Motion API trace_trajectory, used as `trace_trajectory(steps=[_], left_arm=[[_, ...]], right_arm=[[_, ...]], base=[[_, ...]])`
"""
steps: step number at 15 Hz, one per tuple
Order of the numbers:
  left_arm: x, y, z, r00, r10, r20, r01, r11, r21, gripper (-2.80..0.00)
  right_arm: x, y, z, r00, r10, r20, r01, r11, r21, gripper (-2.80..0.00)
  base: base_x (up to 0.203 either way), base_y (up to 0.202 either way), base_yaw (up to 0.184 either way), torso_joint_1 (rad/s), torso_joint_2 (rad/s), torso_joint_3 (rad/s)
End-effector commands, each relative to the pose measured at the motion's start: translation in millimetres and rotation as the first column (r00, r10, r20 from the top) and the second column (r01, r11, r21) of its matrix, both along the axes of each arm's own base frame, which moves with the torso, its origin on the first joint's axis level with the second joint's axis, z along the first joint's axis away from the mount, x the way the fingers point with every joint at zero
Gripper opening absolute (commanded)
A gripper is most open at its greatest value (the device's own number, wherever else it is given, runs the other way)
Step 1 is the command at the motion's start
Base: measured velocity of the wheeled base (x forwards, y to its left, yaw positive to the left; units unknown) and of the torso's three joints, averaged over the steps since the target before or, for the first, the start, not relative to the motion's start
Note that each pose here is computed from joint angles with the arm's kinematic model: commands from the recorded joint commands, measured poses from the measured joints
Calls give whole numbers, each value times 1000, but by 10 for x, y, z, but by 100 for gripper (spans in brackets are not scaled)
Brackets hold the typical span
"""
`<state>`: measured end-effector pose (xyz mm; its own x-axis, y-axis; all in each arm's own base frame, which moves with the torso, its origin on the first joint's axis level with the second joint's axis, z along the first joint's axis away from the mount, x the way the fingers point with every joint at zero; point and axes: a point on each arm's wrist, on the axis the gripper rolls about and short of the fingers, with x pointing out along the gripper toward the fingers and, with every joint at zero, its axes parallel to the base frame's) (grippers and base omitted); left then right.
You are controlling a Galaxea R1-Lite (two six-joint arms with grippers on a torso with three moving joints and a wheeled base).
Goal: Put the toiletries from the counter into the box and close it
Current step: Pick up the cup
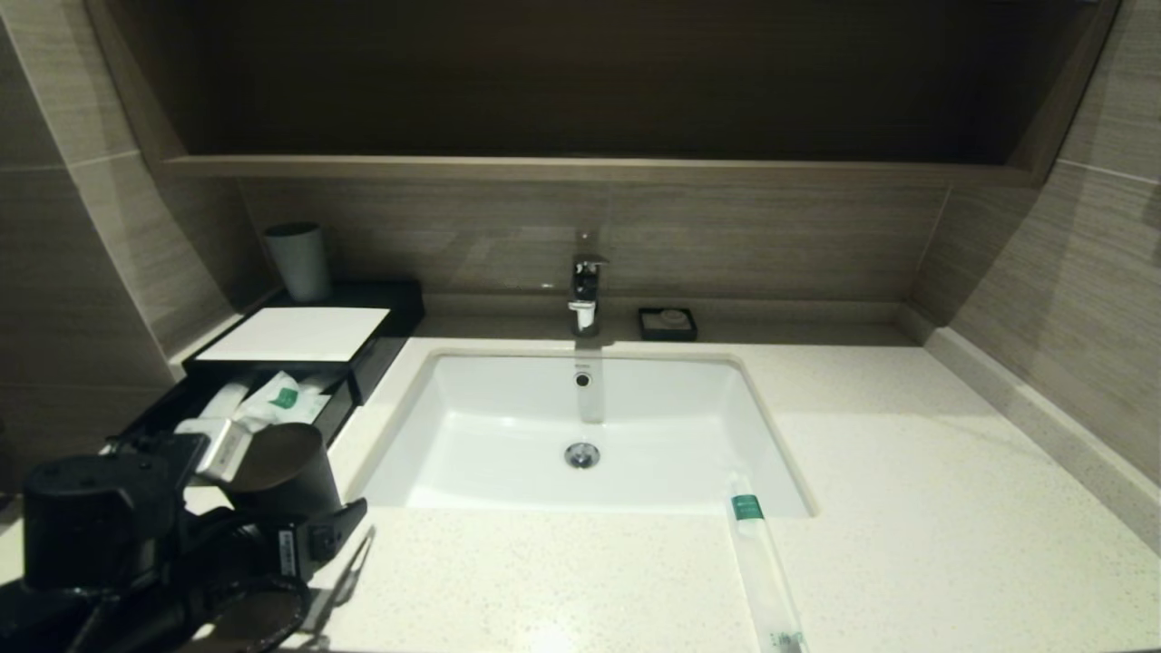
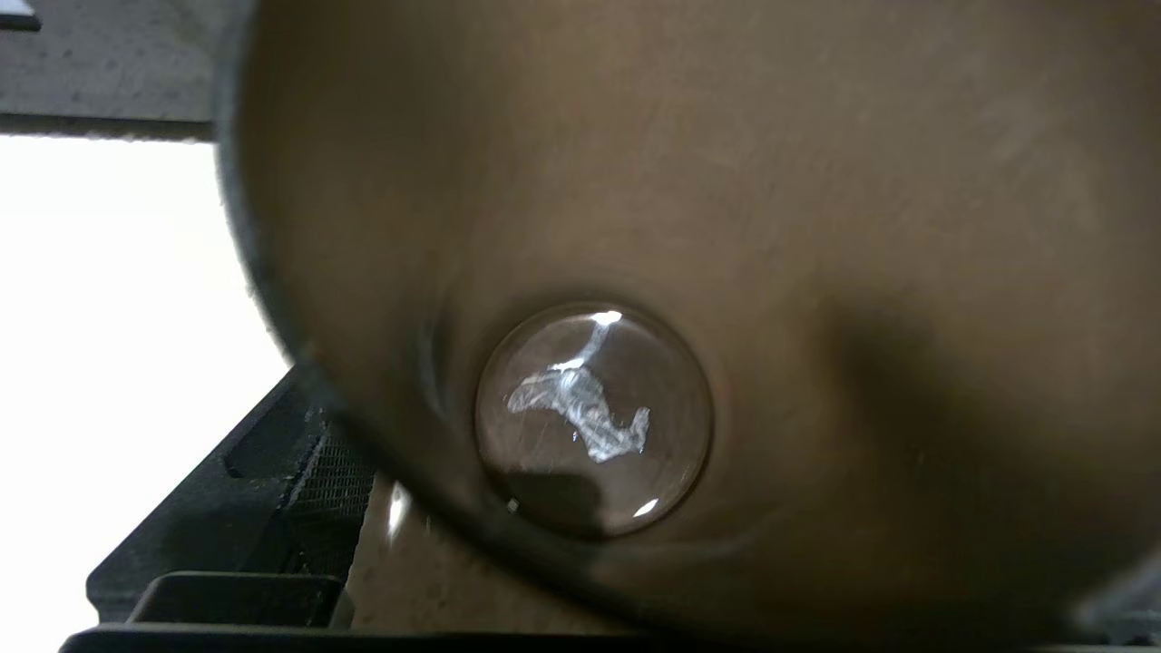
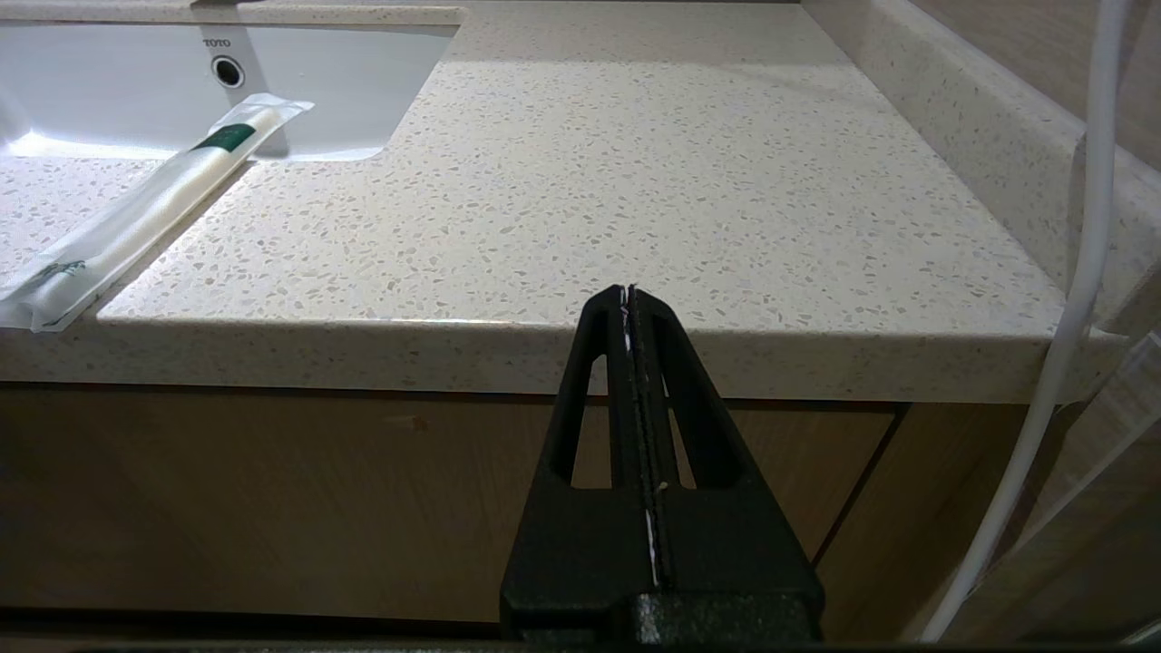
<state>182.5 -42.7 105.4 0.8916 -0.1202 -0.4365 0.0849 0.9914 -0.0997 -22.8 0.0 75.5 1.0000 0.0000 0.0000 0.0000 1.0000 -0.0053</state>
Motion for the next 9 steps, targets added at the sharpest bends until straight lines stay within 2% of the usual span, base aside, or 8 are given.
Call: trace_trajectory(steps=[1, 5, 9], left_arm=[[43, -17, -48, 1000, 8, 4, -8, 1000, 4, 0], [31, -79, -84, 999, 19, 46, -20, 1000, 10, 0], [21, -75, -82, 998, 30, 49, -30, 1000, 2, 0]], right_arm=[[0, 0, 0, 1000, 0, 0, 0, 1000, -1, -280], [0, 0, 0, 1000, 0, 0, 0, 1000, -1, -280], [0, 0, 0, 1000, 0, 0, 0, 1000, -1, -280]], base=[[0, 0, 0, 0, 0, 0], [0, 0, 0, 0, 0, 0], [0, 0, 0, 0, 0, 0]])
